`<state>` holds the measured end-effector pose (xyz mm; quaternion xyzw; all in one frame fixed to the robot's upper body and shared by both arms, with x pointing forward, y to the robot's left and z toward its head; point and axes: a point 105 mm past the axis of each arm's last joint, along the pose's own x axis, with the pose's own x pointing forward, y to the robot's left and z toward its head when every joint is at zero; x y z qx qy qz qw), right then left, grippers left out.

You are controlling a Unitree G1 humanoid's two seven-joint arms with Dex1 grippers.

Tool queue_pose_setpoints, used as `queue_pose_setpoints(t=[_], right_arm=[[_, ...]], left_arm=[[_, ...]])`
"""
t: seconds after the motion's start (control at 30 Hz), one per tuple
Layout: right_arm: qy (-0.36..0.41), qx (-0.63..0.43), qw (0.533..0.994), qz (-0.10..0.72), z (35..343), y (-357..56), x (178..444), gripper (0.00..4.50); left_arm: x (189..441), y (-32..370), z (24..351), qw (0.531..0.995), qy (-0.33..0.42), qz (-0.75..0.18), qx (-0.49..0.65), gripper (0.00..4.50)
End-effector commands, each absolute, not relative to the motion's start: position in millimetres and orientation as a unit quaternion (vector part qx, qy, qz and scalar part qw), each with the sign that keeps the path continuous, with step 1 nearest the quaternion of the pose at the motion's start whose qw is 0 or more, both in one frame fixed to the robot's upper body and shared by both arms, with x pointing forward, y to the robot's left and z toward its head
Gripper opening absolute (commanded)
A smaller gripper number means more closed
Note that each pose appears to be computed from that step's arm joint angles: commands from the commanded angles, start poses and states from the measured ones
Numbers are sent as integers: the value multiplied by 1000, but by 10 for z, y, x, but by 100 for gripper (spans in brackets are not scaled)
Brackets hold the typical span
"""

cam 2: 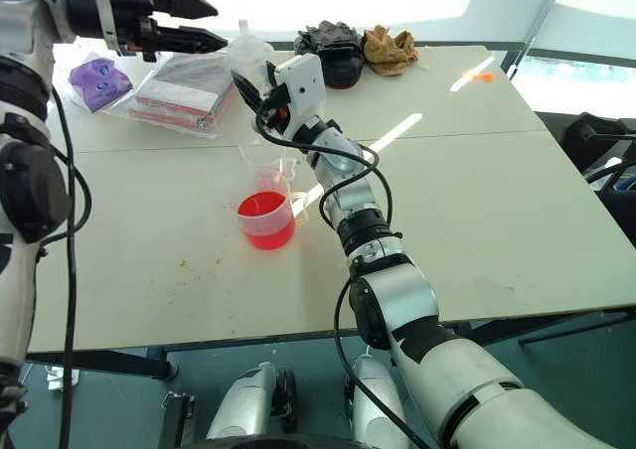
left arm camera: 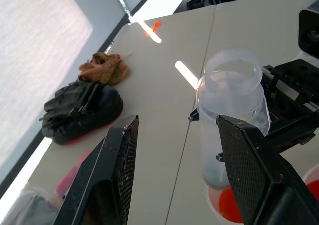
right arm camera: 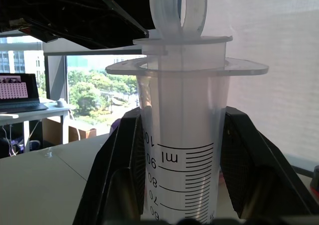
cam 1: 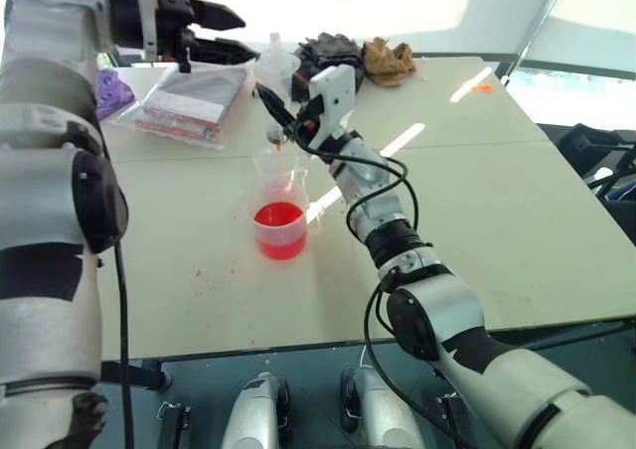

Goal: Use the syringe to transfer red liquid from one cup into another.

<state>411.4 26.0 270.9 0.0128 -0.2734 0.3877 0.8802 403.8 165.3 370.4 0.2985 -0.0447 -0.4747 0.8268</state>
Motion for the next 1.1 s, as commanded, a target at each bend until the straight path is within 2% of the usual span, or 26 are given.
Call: queue_pose_setpoints(t=[0.03, 0.2, 0.33, 0.5, 0.57, 0.63, 0.77, 0.83, 0.9, 1.0, 1.1], right_arm=[[-305, 15, 868, 392, 2886, 289, 4032, 147], [-301, 16, 867, 396, 2863, 301, 4022, 147], [-295, 15, 868, 400, 2836, 311, 4017, 147], [-279, 22, 871, 403, 2805, 304, 4040, 147], [-265, 65, 875, 401, 2870, 272, 4071, 147], [-261, 100, 872, 402, 2993, 220, 4073, 147], [-262, 177, 853, 415, 3549, -30, 3961, 147], [-251, 208, 851, 411, 3975, -392, 3926, 147], [-210, 210, 870, 394, 4208, -736, 3940, 147], [-110, 185, 913, 348, 4176, -1141, 4066, 147], [87, 129, 948, 278, 3635, -1571, 4193, 147]], left_arm=[[3954, 1785, 4003, 843, -91, -445, 289, 258], [3893, 1939, 4132, 862, -130, -435, 227, 258], [3854, 2107, 4090, 872, -145, -436, 170, 258], [3840, 2193, 3870, 875, -143, -450, 110, 258], [3784, 2196, 3729, 874, -141, -460, 71, 258], [3709, 2184, 3614, 876, -137, -460, 44, 258], [3496, 2130, 3327, 885, -115, -451, -5, 258], [3395, 2165, 3170, 896, -104, -431, -17, 258], [3304, 2197, 3075, 905, -97, -413, -32, 258], [3183, 2181, 2956, 910, -83, -405, -32, 258], [3069, 2135, 2844, 911, -72, -403, -41, 258]])
